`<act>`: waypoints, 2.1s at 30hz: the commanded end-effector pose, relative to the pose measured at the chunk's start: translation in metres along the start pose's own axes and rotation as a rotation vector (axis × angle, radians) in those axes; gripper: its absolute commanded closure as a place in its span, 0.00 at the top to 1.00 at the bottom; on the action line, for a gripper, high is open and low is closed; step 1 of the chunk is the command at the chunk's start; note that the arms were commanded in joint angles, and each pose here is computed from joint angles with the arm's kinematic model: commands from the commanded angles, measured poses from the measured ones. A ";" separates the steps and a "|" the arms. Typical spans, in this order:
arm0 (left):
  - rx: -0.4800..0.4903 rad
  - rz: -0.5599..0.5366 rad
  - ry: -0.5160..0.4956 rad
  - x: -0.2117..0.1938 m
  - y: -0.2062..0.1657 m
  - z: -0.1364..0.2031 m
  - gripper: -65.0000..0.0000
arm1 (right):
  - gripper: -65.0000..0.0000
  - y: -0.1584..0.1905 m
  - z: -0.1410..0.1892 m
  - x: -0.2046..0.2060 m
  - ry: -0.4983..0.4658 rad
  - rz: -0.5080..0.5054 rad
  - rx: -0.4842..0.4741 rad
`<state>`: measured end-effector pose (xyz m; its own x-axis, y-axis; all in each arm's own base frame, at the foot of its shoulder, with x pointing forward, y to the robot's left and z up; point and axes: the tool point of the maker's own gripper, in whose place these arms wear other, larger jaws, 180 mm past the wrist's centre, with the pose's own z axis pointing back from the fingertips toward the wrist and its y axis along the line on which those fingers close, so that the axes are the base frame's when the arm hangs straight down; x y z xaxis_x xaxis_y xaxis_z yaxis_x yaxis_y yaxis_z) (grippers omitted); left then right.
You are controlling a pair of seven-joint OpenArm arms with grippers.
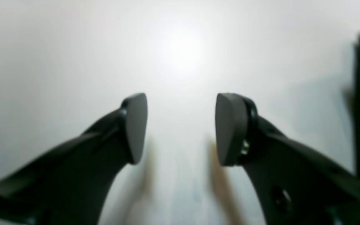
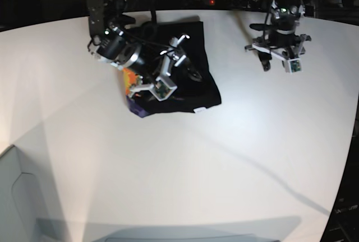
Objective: Fold the T-shirt properly
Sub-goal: 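Release the right gripper and lift both grippers away from the bundle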
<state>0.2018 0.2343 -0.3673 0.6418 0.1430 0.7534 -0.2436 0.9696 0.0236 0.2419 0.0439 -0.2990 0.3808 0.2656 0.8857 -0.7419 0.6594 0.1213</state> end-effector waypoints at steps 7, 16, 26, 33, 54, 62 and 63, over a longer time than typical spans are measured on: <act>0.041 -0.004 -0.030 0.008 0.017 0.007 0.51 | 0.59 -0.045 0.029 -0.022 0.026 -0.054 -0.144; 0.042 -0.007 -0.036 0.010 0.018 0.006 0.51 | 0.59 0.041 0.011 -0.042 0.079 -0.066 0.084; 0.078 0.001 -0.073 0.022 0.031 0.013 0.51 | 0.59 0.079 0.008 -0.045 0.121 0.113 0.256; 0.118 0.005 -0.072 0.022 0.046 0.018 0.51 | 0.59 0.030 0.017 -0.040 0.106 0.081 0.108; 0.022 0.137 -0.033 0.011 0.030 0.017 0.51 | 0.60 -0.099 0.099 -0.108 0.250 -0.111 -0.332; 0.020 0.137 -0.033 0.011 0.029 0.016 0.51 | 0.59 -0.147 0.140 -0.122 0.277 -0.147 -0.492; 0.019 0.137 -0.034 0.011 0.029 0.016 0.51 | 0.59 -0.152 0.145 -0.115 0.263 -0.135 -0.514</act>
<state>0.1853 0.2584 -0.3561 0.5992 0.2844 0.7484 -0.3480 0.9344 -0.0765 0.2189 -0.1934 -0.3720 0.6841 0.2787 0.6741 -0.3287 0.9428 -0.0562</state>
